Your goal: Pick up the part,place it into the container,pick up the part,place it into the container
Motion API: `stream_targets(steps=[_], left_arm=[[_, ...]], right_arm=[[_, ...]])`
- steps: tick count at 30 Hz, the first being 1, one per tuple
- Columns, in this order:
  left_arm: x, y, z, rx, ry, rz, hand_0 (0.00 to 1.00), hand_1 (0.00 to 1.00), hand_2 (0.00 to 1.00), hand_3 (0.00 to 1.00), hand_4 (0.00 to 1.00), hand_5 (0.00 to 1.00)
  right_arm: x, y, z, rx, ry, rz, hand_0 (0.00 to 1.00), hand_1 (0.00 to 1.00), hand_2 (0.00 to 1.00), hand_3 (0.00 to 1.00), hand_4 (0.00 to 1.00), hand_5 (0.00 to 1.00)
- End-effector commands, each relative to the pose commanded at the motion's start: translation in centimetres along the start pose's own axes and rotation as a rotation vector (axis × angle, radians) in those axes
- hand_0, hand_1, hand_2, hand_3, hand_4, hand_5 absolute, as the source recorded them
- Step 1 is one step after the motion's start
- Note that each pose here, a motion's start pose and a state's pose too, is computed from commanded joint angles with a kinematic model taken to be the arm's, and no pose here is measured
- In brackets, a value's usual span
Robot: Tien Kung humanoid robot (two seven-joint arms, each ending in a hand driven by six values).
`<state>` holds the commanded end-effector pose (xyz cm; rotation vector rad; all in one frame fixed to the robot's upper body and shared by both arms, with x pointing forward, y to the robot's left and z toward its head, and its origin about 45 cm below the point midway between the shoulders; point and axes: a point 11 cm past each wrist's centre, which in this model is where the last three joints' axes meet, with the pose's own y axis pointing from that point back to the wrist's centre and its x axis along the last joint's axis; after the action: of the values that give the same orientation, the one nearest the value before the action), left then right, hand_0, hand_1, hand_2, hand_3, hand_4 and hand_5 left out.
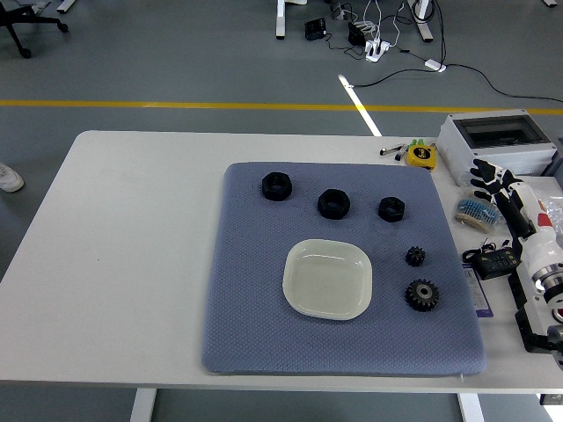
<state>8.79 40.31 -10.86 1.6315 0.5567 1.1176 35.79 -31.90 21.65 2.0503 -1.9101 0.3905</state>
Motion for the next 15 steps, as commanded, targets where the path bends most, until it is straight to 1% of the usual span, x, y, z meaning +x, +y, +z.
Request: stream_targets(steps=[1,2,7,8,10,13,14,15], left_arm=[[0.0,0.0,0.0,0.0,0.0,0.0,0.699,0.652,0.677,0.582,0.675,0.631],[0.0,0.0,0.0,0.0,-0.001,0.0,0.7,0.652,0.676,0.581,0.677,0.633],[0.0,0.0,-0.1,-0.001,0.007,0.002,0.7,0.652,0.676,0.581,0.677,0.633],[0.0,0.0,-0.1,-0.002,0.008,0.003,0.699,0.651,0.676,0.581,0.677,0.633],[0.0,0.0,-0.2,-0.001,0.013,0.005,0.699,0.651,0.676,0.581,0.677,0.633],[0.0,0.0,-0.5,0.003,0.025,0.009,0.699,0.651,0.676,0.581,0.677,0.633],[0.0,0.0,-0.6,0.005,0.028,0.011,0.7,0.651,0.676,0.581,0.675,0.631],[0.0,0.0,-0.7,0.005,0.03,0.012,0.7,0.651,0.676,0.581,0.675,0.631]], right_arm=[[0.0,0.0,-0.1,0.003,0.021,-0.014,0.78,0.788,0.802,0.808,0.998,0.714],[-0.1,0.0,-0.3,0.007,0.041,-0.027,0.691,0.721,0.764,0.783,0.998,0.509],[-0.4,0.5,-2.0,0.064,0.278,-0.153,0.691,0.721,0.764,0.783,0.998,0.509],[-0.5,0.7,-2.6,0.076,0.336,-0.186,0.622,0.665,0.717,0.739,0.998,0.44],[-0.9,1.1,-3.2,0.093,0.439,-0.237,0.622,0.665,0.717,0.739,0.998,0.44],[-1.6,1.8,-3.3,0.108,0.583,-0.297,0.622,0.665,0.717,0.739,0.998,0.44],[-1.8,2.1,-3.3,0.113,0.633,-0.312,0.566,0.642,0.7,0.718,0.998,0.397],[-2.0,2.2,-3.2,0.117,0.674,-0.32,0.566,0.642,0.7,0.718,0.998,0.397]])
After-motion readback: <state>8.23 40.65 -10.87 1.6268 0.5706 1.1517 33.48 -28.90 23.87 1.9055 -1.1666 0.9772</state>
